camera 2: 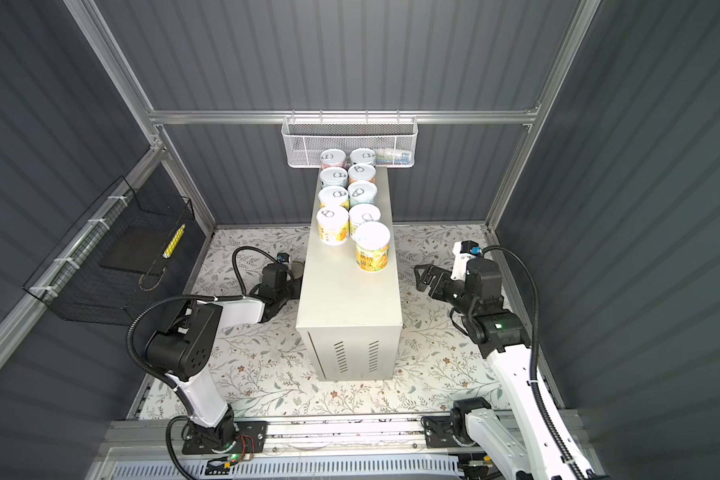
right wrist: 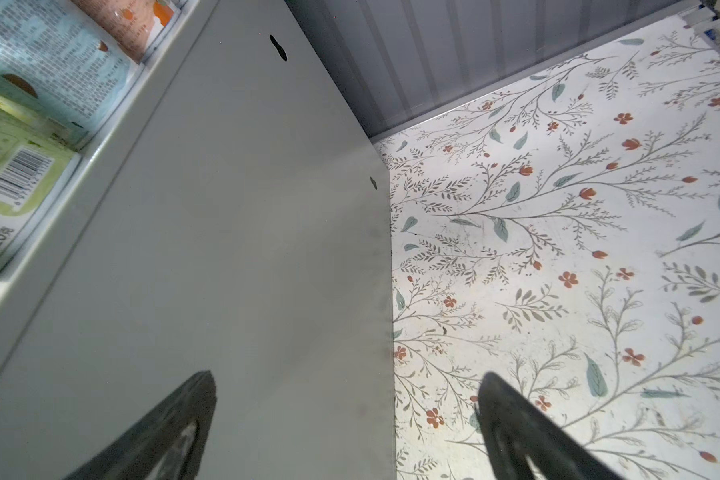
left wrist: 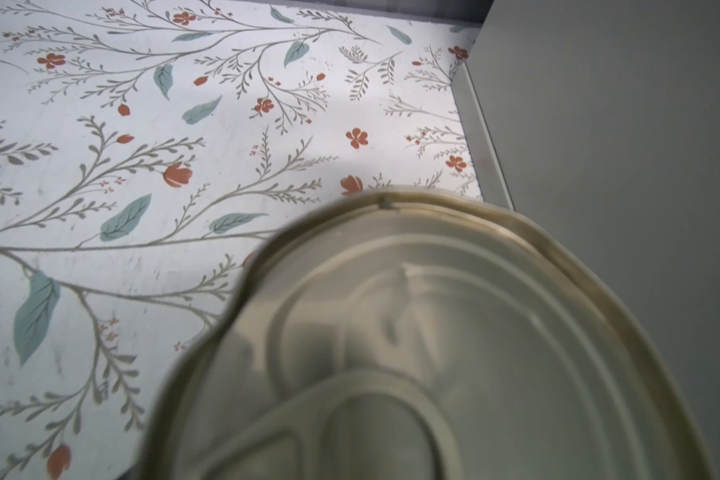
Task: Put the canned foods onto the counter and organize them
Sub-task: 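Grasp the red-labelled tomato can on the floor with the left gripper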
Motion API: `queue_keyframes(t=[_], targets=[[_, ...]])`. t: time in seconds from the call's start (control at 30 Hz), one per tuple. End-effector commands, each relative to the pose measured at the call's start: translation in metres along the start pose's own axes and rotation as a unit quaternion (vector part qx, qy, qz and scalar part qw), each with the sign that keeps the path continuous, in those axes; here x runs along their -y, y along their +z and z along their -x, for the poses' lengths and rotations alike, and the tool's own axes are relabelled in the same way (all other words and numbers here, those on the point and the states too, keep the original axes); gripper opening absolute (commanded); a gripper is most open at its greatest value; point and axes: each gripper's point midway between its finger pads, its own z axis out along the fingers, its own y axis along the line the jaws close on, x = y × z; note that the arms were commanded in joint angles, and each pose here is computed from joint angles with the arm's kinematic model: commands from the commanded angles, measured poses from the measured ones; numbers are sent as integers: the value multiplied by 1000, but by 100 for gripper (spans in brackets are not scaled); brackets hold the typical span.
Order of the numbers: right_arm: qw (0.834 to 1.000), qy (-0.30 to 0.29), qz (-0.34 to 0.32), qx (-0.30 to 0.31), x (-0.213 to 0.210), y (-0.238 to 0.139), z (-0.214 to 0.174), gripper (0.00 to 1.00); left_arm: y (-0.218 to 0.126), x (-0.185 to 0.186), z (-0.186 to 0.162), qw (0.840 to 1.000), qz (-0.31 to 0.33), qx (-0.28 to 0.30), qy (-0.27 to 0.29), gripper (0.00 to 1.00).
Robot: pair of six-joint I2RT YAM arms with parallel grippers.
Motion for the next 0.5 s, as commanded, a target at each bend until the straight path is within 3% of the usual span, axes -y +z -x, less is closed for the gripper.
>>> queue_keyframes(t=[0.0,0.2,0.47], targets=[[1000,-2,-19,0,10,8,-1,99,5,1,7,1000,8,9,-1,87],[998,13,-63,-27,41,36,-24,99,2,2,7,1000,4,15,-2,81],[994,29,-71,-75,57,63,-50,99,-3,10,8,1000,-18,14,14,57]])
